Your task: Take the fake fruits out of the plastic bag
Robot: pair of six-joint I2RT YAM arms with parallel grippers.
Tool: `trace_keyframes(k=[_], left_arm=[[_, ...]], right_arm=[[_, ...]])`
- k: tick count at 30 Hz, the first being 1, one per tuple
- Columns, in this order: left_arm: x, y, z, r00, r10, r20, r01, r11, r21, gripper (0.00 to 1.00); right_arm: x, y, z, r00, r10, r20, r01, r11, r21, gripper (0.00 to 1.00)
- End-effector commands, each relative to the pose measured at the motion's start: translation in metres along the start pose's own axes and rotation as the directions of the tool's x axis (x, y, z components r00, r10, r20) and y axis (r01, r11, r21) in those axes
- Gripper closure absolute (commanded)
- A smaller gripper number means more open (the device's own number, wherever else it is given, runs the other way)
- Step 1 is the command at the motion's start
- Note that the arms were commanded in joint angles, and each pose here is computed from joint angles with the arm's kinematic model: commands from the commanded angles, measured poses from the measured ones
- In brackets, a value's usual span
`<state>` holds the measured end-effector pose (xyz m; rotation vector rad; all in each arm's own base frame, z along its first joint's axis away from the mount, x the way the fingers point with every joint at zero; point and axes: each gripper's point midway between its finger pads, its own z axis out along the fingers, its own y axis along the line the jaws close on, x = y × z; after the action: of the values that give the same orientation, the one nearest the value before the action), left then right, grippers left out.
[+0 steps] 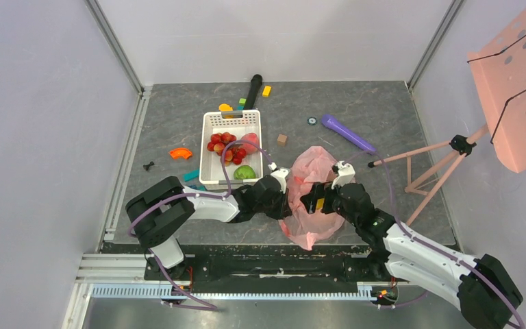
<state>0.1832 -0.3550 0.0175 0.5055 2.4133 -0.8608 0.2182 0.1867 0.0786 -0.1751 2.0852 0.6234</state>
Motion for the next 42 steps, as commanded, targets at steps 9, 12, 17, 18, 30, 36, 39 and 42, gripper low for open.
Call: trace_keyframes(k=[9,12,17,18,30,36,39,42], left_arm=[[0.034,0.022,0.001,0.996,-0.023,-0.091,0.016,0.997,-0.074,0.98],[0.034,0.022,0.001,0.995,-0.022,-0.093,0.015,0.997,-0.073,0.98],[0.035,0.022,0.001,0.995,-0.023,-0.094,0.016,0.997,-0.071,0.98],[0.035,0.023,0.001,0.995,-0.024,-0.094,0.018,0.997,-0.072,0.98],[0.030,0.023,0.001,0.996,-0.021,-0.085,0.014,0.997,-0.081,0.98],[0.017,0.023,0.001,0.997,-0.027,-0.067,0.021,0.996,-0.081,0.98],[0.013,0.023,0.001,0.998,-0.031,-0.063,0.026,0.997,-0.077,0.98],[0.012,0.025,0.000,0.997,-0.030,-0.065,0.025,0.996,-0.082,0.98]], right_arm=[[-0.009,-0.014,0.001,1.000,0.018,0.022,-0.020,0.997,0.081,0.05],[0.001,-0.022,0.003,0.997,-0.064,-0.044,0.068,0.992,0.104,0.07],[0.015,-0.036,0.006,0.984,-0.137,-0.118,0.153,0.977,0.145,0.18],[0.015,-0.036,0.007,0.983,-0.142,-0.117,0.158,0.977,0.146,0.21],[0.010,-0.023,0.006,0.975,-0.199,-0.099,0.206,0.977,0.061,0.02],[-0.002,-0.018,-0.005,0.970,-0.241,-0.043,0.243,0.970,0.030,0.04],[0.002,-0.024,-0.007,0.959,-0.274,-0.077,0.278,0.960,0.046,0.06],[0.009,-0.023,-0.005,0.947,-0.301,-0.113,0.305,0.952,0.020,0.06]])
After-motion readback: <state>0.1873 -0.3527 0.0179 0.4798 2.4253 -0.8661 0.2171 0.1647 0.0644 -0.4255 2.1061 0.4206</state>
